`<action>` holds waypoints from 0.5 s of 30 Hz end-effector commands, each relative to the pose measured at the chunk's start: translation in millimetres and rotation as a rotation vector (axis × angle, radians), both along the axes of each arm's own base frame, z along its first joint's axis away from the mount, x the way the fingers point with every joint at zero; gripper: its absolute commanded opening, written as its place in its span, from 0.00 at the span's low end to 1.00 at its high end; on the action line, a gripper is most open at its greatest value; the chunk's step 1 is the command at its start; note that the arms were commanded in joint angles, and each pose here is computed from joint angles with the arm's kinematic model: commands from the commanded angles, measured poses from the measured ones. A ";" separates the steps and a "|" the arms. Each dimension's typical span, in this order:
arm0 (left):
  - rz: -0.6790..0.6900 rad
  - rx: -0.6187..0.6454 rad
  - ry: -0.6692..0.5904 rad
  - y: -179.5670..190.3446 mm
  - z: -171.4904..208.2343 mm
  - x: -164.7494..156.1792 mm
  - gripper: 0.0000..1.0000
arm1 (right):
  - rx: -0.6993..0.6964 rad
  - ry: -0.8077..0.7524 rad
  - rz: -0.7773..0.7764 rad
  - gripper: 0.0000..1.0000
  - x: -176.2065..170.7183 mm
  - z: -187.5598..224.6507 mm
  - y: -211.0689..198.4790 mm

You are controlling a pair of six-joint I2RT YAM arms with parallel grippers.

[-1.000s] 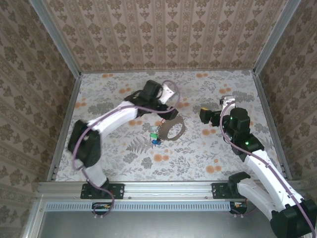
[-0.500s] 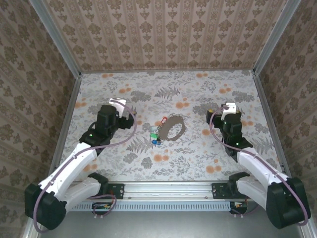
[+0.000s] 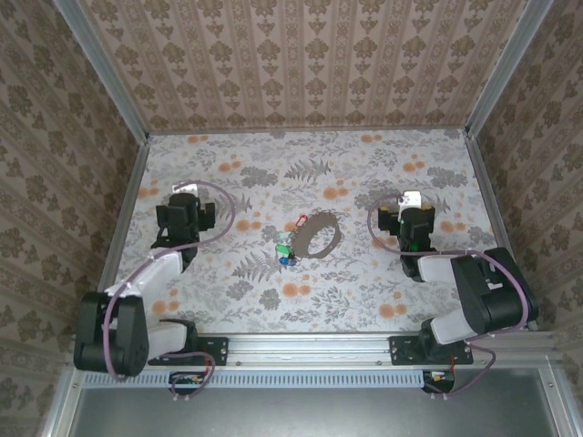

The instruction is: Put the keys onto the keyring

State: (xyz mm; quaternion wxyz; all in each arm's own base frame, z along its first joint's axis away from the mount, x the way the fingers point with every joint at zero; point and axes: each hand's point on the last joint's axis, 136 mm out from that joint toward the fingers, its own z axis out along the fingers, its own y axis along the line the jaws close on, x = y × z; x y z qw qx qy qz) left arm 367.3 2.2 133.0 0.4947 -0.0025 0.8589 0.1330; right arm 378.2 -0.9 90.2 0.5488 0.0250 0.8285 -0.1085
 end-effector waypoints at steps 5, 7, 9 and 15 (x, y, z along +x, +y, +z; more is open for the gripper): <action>0.050 0.003 -0.136 18.9 -13.0 28.9 1.00 | 0.120 -0.058 -0.010 1.00 20.5 13.7 -16.8; 0.029 0.010 -0.148 16.7 -23.6 33.7 1.00 | 0.126 -0.092 0.011 1.00 19.4 10.1 -16.5; 0.024 -0.031 -0.111 18.3 -28.5 34.9 1.00 | 0.128 -0.064 0.008 1.00 18.5 7.7 -16.2; 0.006 -0.091 -0.108 22.7 -30.7 34.9 1.00 | 0.127 -0.075 0.010 1.00 18.9 8.8 -16.1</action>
